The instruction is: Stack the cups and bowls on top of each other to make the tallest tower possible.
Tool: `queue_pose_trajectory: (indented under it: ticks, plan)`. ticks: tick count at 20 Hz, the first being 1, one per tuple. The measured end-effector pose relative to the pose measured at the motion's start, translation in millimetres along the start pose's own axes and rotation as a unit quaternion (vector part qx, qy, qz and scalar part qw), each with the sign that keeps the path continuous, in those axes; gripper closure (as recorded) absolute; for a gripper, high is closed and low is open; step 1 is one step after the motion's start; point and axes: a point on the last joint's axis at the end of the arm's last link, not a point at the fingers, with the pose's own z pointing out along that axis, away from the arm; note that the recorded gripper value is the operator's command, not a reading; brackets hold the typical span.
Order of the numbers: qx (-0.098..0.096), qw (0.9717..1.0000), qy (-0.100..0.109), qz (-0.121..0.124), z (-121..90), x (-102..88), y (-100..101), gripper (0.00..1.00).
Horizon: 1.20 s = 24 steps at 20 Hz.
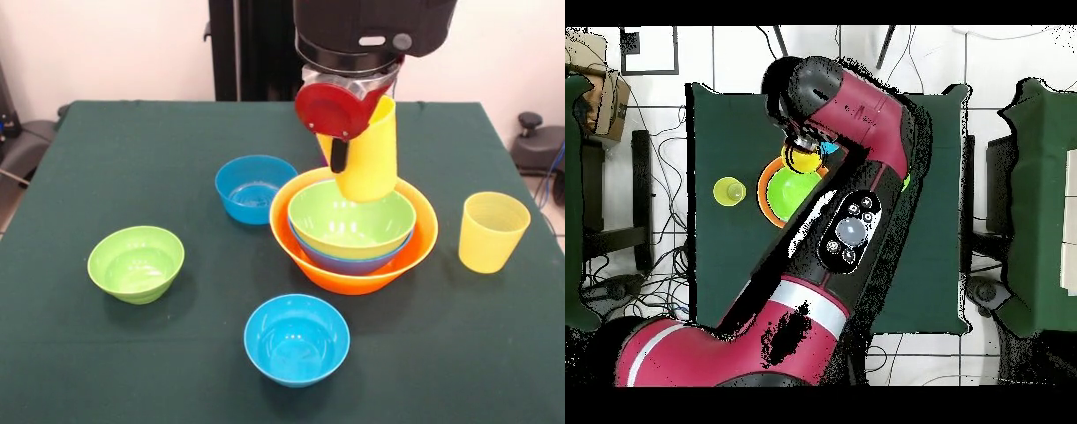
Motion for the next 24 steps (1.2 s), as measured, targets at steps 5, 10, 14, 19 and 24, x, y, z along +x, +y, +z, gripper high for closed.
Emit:
queue_pose_trajectory:
  ticks: [5, 10, 14, 19, 24]
  plan:
    - [0.006, 0.9996, -0.024, -0.011, 11, -5.0, -3, 1.00]
    - [0.022, 0.9985, -0.047, -0.018, 37, -10.9, -6, 1.00]
    - [0.029, 0.9972, -0.065, -0.023, 59, -15.7, -8, 1.00]
    - [0.026, 0.9960, -0.080, -0.029, 75, -20.1, -8, 1.00]
    - [0.025, 0.9952, -0.089, -0.032, 88, -23.0, -8, 1.00]
